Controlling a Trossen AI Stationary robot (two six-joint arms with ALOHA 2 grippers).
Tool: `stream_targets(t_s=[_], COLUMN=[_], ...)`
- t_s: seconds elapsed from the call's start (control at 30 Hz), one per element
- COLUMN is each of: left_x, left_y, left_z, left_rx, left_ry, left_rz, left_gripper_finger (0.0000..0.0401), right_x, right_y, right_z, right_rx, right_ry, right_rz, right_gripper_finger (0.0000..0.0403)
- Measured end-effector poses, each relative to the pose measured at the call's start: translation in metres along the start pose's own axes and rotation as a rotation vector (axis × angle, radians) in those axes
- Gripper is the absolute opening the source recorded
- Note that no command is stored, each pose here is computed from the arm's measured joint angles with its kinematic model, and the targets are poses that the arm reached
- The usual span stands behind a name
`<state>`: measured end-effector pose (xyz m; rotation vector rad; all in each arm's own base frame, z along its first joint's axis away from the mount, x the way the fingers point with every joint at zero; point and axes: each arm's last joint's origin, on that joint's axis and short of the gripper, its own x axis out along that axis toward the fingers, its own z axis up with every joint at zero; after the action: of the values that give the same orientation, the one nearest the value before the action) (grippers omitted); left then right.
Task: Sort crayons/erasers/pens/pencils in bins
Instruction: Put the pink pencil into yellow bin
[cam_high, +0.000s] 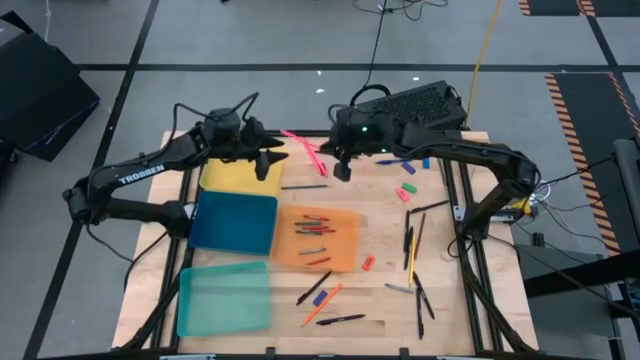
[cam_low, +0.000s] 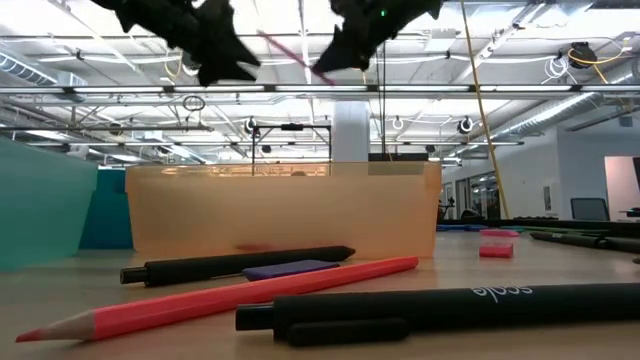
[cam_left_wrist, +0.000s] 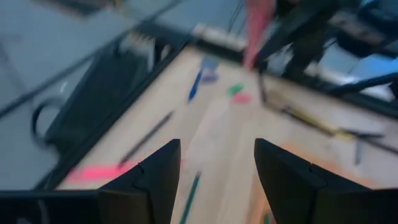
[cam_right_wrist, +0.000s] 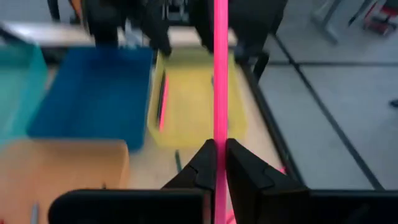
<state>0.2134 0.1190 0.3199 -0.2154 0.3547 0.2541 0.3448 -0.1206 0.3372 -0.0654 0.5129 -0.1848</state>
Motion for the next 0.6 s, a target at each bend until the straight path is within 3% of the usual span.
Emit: stream_targets(t_s=[0.13,0.3,0.4,0.5,0.6], left_x=[0.004,0.013,0.019,0.024,0.026], left_y=[-0.010,-0.018,-0.022,-0.022,-0.021], left_z=[0.019,0.034,0.037,0.036,0.034], left_rx=[0.069,0.035,0.022,-0.008,-0.031], left_ry=[-0.191,-0.376,-0.419,-0.417,-0.391], left_rz=[-0.049,-0.112,-0.140,-0.153,-0.151], left_gripper_finger=[0.0207,0.0207,0.0203,0.0176,0.0120], right_x=[-0.006,-0.005,-0.004,-0.005,-0.005], right_y=[0.001,0.002,0.002,0.002,0.002], right_z=[0.014,0.025,0.025,0.026,0.026], right_rx=[0.054,0.111,0.128,0.128,0.132], right_ry=[-0.138,-0.254,-0.262,-0.268,-0.267], right_rz=[0.056,0.111,0.112,0.111,0.108], right_gripper_finger=[0.0016,0.0016,0.0016,0.0016,0.0016])
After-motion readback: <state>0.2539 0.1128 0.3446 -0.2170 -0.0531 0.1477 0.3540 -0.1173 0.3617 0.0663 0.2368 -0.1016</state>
